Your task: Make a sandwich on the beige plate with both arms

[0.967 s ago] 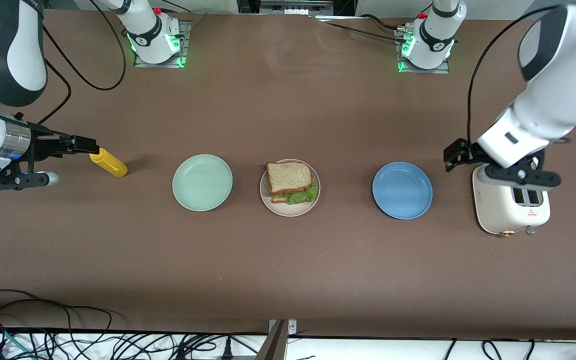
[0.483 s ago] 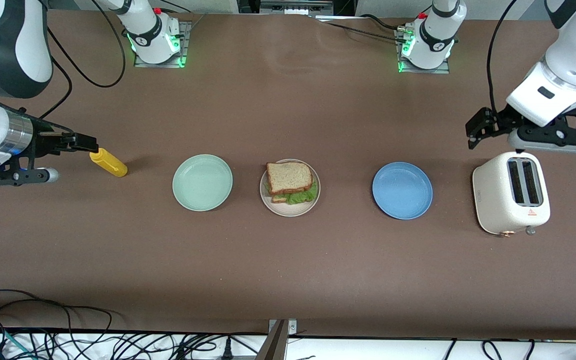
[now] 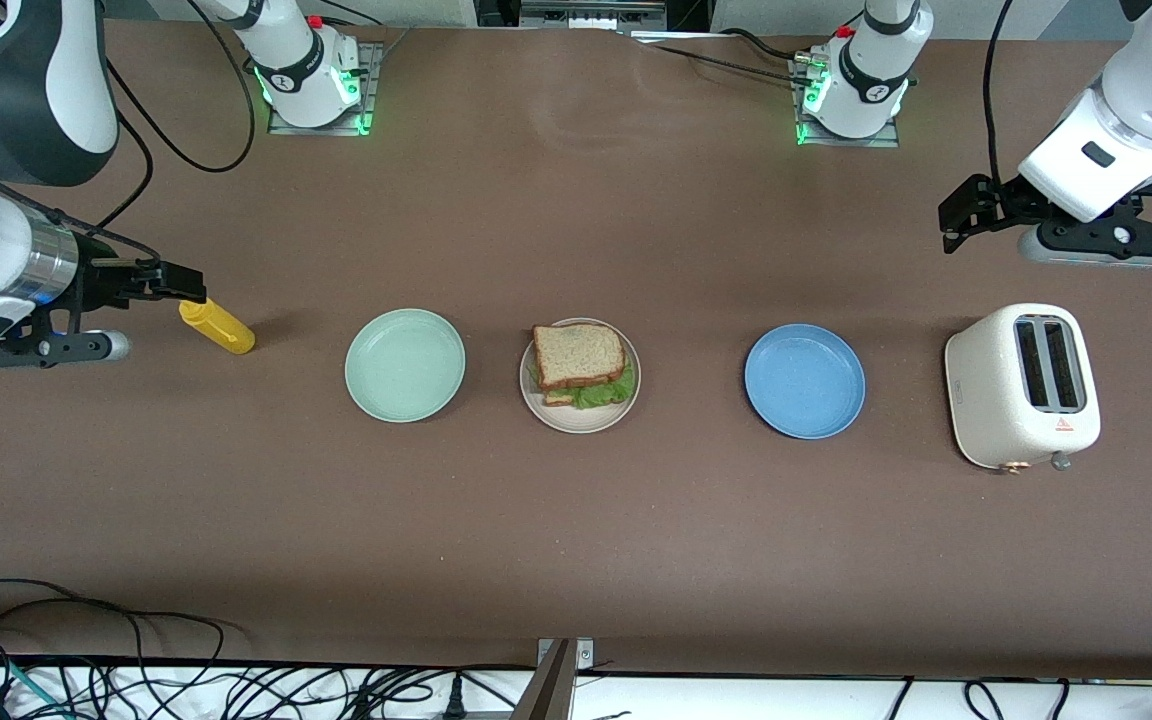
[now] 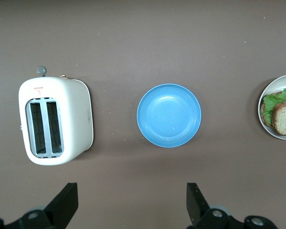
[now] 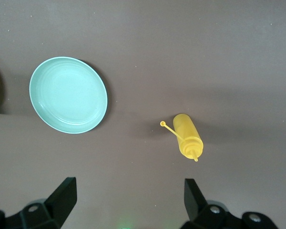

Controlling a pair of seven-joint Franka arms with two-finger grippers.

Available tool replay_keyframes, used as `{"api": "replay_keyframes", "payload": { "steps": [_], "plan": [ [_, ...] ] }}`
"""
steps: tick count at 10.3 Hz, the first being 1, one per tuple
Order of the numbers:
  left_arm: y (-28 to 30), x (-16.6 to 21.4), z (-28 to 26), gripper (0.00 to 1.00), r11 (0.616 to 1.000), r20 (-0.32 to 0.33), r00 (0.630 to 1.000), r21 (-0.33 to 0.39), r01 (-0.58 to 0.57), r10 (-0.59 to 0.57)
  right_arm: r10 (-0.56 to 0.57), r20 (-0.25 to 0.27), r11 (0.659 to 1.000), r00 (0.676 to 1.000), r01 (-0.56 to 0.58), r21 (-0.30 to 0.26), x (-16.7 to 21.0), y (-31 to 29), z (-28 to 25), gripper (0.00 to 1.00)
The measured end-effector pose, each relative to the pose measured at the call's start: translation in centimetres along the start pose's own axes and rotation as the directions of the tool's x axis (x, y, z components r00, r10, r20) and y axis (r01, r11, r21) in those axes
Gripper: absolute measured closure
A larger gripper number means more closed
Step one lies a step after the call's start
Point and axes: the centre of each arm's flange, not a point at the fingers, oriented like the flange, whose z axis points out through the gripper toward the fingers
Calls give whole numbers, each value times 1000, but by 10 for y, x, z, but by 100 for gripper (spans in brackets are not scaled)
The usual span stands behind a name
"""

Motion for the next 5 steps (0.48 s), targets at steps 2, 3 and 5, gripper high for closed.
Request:
{"api": "replay_keyframes", "payload": {
  "steps": [2, 3, 5],
  "plan": [
    [-5, 1, -3, 0, 999, -3, 1000, -33, 15, -16, 0, -1, 1000, 1000, 0, 0, 0, 0, 0, 0],
    [-14, 2, -2, 0, 997, 2, 999, -67, 37, -37, 0, -1, 1000, 1000, 0, -1, 0, 0, 0, 0],
    [-40, 4, 0, 0, 992, 8, 996, -92, 85, -85, 0, -1, 1000, 1000, 0, -1, 0, 0, 0, 0]
  ]
}}
